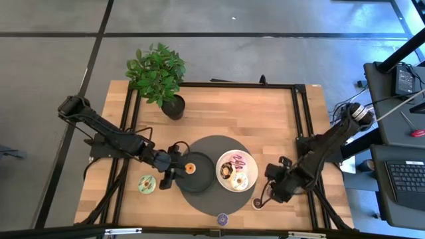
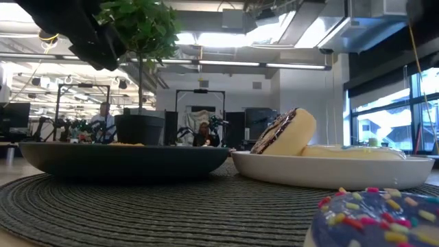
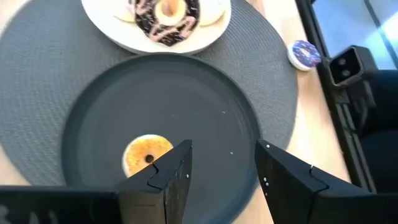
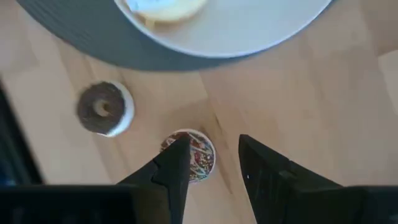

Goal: Pick & Place donuts
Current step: Put the small brown donut onto the black plate

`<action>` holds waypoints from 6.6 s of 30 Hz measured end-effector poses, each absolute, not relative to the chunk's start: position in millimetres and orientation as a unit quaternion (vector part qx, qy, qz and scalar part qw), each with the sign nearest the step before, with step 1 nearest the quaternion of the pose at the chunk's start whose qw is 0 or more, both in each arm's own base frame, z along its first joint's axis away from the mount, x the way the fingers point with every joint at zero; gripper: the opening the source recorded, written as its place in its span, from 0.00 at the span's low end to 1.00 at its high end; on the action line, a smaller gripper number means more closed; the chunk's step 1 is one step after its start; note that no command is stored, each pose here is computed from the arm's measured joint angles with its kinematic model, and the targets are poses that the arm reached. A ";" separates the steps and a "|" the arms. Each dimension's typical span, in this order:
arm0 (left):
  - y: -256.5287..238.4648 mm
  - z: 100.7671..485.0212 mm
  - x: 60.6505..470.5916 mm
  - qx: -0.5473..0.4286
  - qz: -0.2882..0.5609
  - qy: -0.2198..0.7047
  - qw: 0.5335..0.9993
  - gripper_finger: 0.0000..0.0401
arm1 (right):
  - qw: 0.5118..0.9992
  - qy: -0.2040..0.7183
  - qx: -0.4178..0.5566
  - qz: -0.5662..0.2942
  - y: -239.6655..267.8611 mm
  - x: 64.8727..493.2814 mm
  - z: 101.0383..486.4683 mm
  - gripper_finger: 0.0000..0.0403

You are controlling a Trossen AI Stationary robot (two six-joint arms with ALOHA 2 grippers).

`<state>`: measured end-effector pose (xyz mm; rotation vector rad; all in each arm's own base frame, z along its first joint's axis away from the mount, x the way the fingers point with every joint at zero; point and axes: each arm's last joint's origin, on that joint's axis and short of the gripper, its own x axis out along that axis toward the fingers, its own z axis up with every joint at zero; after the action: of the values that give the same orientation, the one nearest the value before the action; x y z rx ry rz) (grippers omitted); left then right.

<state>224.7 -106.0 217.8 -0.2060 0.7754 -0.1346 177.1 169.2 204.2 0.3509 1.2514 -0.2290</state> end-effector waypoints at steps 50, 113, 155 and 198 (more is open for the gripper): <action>-101.5 218.3 226.2 -0.075 0.004 0.352 0.933 0.42 | 0.735 0.634 0.190 -0.145 199.9 185.2 152.3 0.31; -101.4 218.2 226.3 -0.074 0.005 0.352 0.933 0.42 | 0.675 0.613 0.302 -0.276 197.7 190.0 139.0 0.25; -101.5 218.2 226.2 -0.074 0.004 0.352 0.933 0.42 | 0.806 0.533 0.200 -0.164 152.7 230.2 241.9 0.14; -103.5 207.4 213.5 -0.128 -0.040 0.454 0.881 0.42 | 0.887 0.457 0.002 0.066 85.4 455.1 191.9 0.14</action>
<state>213.5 -103.5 207.4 -0.2673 0.9460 -0.0836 455.1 85.4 191.9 0.0051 0.9502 0.1378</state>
